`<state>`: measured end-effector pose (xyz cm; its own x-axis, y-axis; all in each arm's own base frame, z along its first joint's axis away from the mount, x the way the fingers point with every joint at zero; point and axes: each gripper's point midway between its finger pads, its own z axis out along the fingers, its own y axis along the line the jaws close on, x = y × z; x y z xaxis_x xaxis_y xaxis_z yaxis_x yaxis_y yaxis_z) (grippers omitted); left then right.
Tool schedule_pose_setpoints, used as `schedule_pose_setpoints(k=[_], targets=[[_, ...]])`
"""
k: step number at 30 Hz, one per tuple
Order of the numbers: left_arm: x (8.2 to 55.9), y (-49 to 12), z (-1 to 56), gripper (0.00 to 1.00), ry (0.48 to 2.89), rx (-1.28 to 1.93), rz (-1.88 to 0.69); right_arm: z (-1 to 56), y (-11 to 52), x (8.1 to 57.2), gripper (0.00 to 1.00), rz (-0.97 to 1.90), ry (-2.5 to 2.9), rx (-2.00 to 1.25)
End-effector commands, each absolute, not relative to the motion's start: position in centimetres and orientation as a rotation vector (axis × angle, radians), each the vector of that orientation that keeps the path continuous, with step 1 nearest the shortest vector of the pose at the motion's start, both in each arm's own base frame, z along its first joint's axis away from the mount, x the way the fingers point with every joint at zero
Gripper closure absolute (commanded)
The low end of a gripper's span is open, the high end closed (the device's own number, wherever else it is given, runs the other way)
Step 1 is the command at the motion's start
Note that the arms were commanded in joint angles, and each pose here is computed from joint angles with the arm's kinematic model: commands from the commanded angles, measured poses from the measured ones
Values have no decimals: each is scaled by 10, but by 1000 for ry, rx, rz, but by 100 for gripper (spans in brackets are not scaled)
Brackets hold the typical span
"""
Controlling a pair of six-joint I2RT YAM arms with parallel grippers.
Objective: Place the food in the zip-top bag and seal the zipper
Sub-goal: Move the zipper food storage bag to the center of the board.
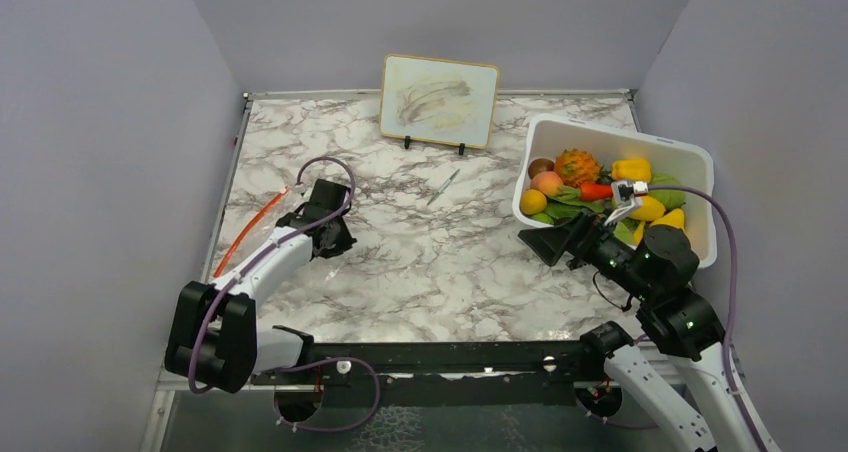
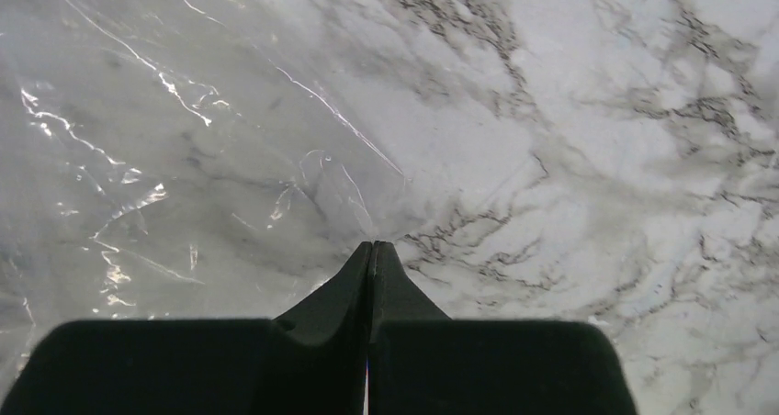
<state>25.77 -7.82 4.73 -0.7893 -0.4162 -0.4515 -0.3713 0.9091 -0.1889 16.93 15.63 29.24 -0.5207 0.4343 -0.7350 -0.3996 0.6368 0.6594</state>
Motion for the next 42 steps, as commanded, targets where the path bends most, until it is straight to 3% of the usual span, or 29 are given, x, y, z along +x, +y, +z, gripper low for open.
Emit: schedule_pose_setpoints(k=[1,9,21,31,42], targets=[[261,-126,67,100,2588,-418,-450,308,157,173,8,1047,1785,21],[242,-203,99,100,2531,-121,-956,294,159,188,9,960,1816,-66],[194,-283,143,100,2400,239,-1263,281,186,193,11,1037,1896,-227],[152,-285,148,100,2283,377,-1387,264,209,217,30,1103,2030,-229],[132,-279,154,100,2169,470,-1465,234,243,271,39,1081,2184,-234]])
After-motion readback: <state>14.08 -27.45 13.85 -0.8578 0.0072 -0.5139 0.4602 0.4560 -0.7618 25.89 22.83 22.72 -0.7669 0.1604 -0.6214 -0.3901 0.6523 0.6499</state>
